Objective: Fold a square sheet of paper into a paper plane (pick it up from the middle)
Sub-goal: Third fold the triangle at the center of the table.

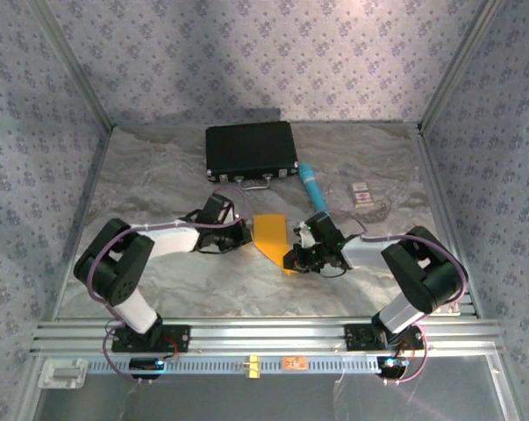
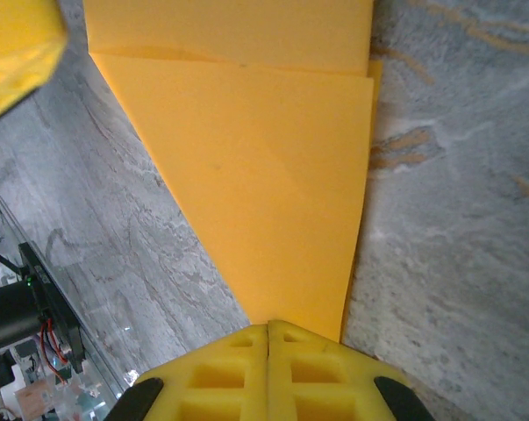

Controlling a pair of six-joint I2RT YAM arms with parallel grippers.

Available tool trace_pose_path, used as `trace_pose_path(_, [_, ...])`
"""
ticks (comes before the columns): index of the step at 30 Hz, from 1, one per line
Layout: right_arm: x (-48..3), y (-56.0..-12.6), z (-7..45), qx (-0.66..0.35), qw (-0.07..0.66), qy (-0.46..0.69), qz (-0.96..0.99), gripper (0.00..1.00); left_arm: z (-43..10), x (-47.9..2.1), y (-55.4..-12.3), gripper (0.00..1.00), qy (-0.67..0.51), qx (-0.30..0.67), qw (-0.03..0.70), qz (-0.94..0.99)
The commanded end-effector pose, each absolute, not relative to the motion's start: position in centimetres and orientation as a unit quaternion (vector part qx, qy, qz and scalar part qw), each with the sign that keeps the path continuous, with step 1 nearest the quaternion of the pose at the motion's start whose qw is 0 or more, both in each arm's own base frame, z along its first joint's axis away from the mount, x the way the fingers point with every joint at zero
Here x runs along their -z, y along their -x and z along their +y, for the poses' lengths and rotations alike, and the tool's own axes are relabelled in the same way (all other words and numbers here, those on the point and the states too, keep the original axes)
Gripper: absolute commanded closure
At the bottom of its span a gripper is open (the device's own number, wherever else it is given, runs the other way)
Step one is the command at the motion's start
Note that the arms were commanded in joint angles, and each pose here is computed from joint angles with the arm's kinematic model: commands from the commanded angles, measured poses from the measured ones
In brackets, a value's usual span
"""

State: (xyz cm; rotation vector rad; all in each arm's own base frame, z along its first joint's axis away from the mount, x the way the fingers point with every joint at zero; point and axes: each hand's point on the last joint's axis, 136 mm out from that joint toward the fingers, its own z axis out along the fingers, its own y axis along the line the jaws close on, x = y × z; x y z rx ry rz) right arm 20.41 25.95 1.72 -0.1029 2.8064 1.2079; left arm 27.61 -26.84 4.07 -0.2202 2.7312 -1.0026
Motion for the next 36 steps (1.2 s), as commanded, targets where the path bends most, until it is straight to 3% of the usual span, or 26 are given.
trace_pose_path(1, [0.9, -18.7, 23.7, -0.34, 0.006, 0.012, 0.94, 1.0, -28.4, -6.4, -27.5, 0.93, 0.033, 0.344, 0.135, 0.929])
trace_pose_path(8, [0.7, -18.9, 23.6, -0.341, 0.009, 0.011, 0.94, 1.0, -31.3, -5.5, -26.1, 0.93, -0.009, 0.344, 0.114, 0.932])
trace_pose_path(14, [-0.2, -19.2, 23.8, -0.348, 0.018, 0.018, 0.937, 1.0, -29.5, -1.7, -26.4, 0.96, 0.01, 0.301, 0.09, 0.949])
trace_pose_path(25, [-5.2, -21.7, 28.1, -0.393, 0.063, 0.077, 0.914, 1.0, -28.4, 0.5, -25.1, 0.98, 0.015, 0.29, 0.063, 0.955])
trace_pose_path(36, [-0.4, -21.7, 28.5, -0.359, 0.025, 0.055, 0.931, 1.0, -28.3, 0.6, -25.1, 0.99, 0.015, 0.29, 0.062, 0.955])
